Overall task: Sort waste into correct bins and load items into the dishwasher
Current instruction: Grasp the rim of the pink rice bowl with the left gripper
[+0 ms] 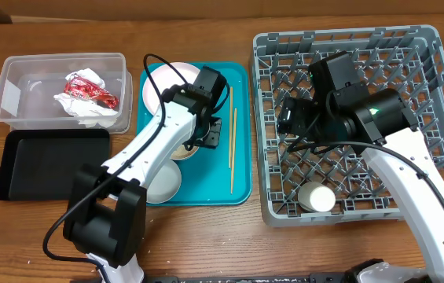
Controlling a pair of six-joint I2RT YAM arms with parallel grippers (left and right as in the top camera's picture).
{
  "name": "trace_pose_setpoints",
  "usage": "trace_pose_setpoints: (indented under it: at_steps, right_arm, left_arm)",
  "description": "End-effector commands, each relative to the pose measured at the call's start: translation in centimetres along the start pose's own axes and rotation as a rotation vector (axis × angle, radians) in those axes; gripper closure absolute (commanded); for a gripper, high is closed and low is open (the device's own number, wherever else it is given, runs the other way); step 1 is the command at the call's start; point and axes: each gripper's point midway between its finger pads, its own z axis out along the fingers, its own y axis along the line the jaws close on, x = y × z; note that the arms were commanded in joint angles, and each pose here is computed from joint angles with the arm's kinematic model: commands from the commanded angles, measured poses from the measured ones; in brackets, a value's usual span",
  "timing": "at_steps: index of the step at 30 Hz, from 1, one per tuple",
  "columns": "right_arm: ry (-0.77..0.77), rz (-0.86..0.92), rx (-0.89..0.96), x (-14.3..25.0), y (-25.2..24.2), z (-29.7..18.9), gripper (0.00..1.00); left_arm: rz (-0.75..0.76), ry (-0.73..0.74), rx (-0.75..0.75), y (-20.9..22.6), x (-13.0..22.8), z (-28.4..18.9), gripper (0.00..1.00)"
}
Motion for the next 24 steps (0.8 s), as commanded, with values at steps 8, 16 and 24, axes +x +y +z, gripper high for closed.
trace_pose_setpoints:
  at_steps: [8,16,24]
  right_arm:
    - [-0.018,-0.008,0.007,-0.4,0.0,-0.3,0.13]
    - [-0.015,-0.008,0.009,-0.4,0.0,-0.3,0.13]
    - [-0.014,-0.008,0.01,-0.3,-0.1,-0.3,0.13]
  left_arm:
    - [-0.019,0.024,0.004,0.3,2.1,3.1,0.6]
    - [-0.019,0.027,0.012,0.2,2.3,3.4,0.68]
    - [-0.021,0.038,0.015,0.2,3.1,4.1,0.75]
